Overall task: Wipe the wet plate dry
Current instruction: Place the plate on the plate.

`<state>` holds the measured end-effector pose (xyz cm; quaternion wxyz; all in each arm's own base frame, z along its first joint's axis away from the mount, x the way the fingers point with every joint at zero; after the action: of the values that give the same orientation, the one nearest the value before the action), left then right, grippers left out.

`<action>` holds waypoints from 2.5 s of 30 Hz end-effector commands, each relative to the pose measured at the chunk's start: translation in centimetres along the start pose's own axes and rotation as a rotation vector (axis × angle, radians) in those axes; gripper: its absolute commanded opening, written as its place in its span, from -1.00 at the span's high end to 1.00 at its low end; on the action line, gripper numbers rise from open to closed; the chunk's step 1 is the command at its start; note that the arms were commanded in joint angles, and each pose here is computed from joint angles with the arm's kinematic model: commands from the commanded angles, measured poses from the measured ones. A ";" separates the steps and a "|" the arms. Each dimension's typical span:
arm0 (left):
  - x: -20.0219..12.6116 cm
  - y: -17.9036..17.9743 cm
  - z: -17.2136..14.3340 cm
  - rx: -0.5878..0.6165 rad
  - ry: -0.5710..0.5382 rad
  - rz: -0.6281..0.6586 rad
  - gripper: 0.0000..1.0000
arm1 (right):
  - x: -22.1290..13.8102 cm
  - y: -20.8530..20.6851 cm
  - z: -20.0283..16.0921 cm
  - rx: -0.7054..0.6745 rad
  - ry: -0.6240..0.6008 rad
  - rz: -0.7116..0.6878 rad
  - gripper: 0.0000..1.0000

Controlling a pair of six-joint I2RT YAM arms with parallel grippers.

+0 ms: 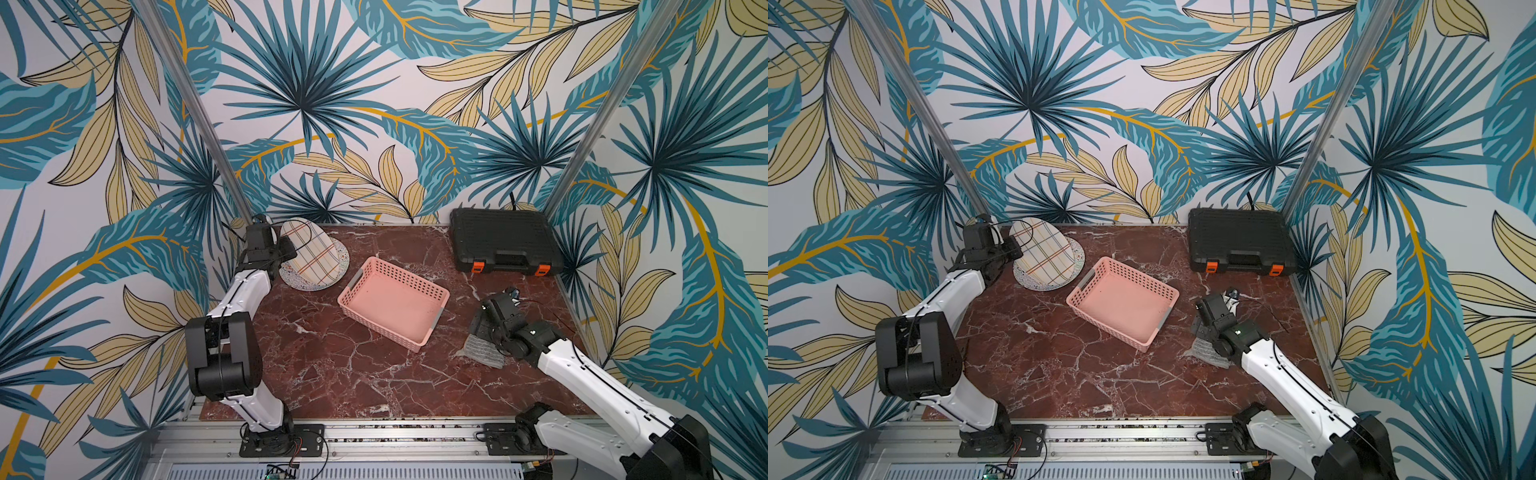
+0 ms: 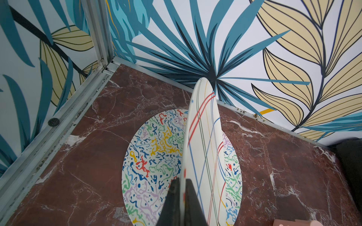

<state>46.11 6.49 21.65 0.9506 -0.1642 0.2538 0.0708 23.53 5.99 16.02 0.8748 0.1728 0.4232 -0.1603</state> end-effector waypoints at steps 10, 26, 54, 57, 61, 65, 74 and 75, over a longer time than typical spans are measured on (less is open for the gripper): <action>-0.4 1.8 -3.6 0.110 0.131 0.077 1.00 | 0.1 0.3 0.0 -0.021 0.000 0.003 -0.86; 1.3 0.7 -5.6 -0.095 0.155 -0.101 1.00 | -0.3 0.5 0.4 -0.042 -0.010 -0.003 -0.86; 4.6 1.7 -9.1 -0.103 0.278 -0.111 0.91 | -0.4 3.0 0.5 -0.104 -0.016 -0.017 -0.86; 4.6 2.0 -9.5 -0.096 0.295 -0.094 0.85 | -0.3 3.2 0.4 -0.107 -0.014 -0.018 -0.86; 4.7 2.5 -10.2 -0.072 0.321 -0.065 0.82 | -0.4 3.4 0.5 -0.112 -0.012 -0.015 -0.86; 4.9 3.0 -11.1 -0.060 0.362 -0.044 0.79 | -0.5 3.6 0.6 -0.121 -0.017 -0.015 -0.86; 5.2 4.1 -12.3 -0.011 0.447 0.017 0.86 | -0.5 3.9 0.9 -0.129 -0.022 -0.012 -0.87; 5.2 4.2 -12.4 -0.005 0.451 0.020 0.86 | -0.6 3.9 0.9 -0.128 -0.023 -0.011 -0.87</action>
<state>47.53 5.57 14.06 0.9068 -0.2515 0.3384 0.0000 25.50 9.29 17.32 0.8864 0.1243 0.4251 -0.1348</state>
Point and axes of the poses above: each gripper's point midway between its finger pads, its own x axis out along the fingers, its own y axis along the line the jaws close on, z = x × y, the point moved 4 cm from there along -x, back along the fingers, and after that the axes turned 3 degrees about x, right-handed, at the moved point
